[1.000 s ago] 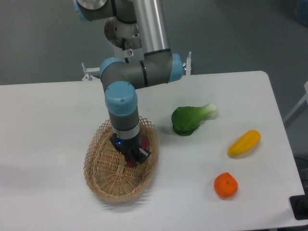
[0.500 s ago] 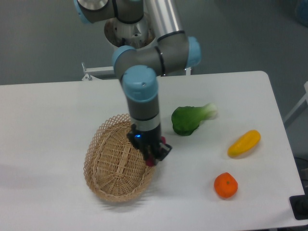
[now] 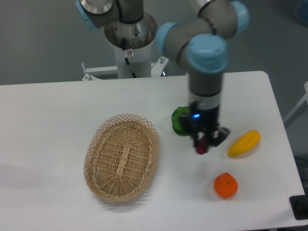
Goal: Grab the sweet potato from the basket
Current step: 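Lift the held sweet potato out of the basket toward the yellow squash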
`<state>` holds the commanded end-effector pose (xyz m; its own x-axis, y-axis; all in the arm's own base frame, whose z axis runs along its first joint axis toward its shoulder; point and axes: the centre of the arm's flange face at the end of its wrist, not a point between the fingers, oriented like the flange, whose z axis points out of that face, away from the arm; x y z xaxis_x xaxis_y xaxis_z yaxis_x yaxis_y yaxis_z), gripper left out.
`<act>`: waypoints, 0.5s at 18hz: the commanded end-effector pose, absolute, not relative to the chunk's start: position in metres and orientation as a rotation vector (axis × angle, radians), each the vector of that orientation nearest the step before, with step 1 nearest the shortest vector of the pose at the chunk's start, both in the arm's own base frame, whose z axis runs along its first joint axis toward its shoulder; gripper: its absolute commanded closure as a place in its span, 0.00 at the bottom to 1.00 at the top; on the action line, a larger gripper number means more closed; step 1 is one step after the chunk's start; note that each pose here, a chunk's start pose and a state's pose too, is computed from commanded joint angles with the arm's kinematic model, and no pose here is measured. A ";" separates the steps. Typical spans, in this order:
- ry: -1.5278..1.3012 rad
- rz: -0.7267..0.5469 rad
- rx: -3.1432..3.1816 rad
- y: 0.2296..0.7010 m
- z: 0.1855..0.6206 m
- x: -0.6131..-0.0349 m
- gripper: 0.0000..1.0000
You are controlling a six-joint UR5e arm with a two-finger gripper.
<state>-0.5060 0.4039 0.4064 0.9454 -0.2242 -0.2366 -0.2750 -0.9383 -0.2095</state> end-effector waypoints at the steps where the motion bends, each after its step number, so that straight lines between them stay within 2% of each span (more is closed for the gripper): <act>1: 0.401 0.298 -2.868 0.392 0.405 -0.514 0.74; 5: 0.472 0.294 -2.881 0.362 0.405 -0.534 0.74; 9: 0.472 0.297 -2.886 0.362 0.402 -0.539 0.74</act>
